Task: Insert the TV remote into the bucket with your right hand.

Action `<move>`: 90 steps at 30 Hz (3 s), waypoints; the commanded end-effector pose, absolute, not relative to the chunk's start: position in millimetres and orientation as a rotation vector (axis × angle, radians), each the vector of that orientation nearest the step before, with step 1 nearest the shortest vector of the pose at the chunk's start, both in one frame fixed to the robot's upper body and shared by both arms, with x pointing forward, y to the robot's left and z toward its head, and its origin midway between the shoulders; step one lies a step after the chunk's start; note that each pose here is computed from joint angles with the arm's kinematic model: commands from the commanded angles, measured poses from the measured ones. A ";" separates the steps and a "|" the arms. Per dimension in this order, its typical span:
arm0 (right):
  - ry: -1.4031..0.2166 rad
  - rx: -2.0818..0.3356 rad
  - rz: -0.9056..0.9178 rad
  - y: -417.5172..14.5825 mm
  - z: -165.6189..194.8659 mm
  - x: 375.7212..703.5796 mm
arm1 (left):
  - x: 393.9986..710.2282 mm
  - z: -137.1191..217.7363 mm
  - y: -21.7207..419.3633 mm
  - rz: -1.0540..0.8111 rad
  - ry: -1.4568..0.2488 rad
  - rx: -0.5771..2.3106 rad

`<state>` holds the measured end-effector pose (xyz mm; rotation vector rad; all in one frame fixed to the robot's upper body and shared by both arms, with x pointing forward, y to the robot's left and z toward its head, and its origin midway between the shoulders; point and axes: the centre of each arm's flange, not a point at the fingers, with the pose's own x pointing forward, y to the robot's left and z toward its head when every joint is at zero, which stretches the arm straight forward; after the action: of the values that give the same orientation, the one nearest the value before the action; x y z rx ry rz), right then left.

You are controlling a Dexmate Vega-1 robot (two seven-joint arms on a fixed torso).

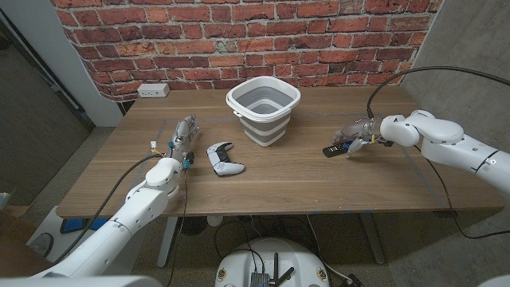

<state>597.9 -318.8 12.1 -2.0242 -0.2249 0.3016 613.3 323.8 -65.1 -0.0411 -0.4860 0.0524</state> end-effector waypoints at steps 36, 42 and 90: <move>-0.358 -2.016 0.147 -324.7 -3.1 599.6 | 616.4 -70.6 328.2 0.058 -0.476 -0.078; -0.361 -2.015 0.142 -325.1 -0.4 597.1 | 616.0 -71.5 327.9 0.059 -0.476 -0.079; -0.370 -1.991 0.068 -329.0 58.2 547.5 | 621.0 -63.4 323.7 0.036 -0.493 -0.065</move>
<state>562.3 -327.3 43.9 -2.0069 -0.3749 0.0951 619.1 324.3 -71.9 -0.0791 -0.4806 0.0442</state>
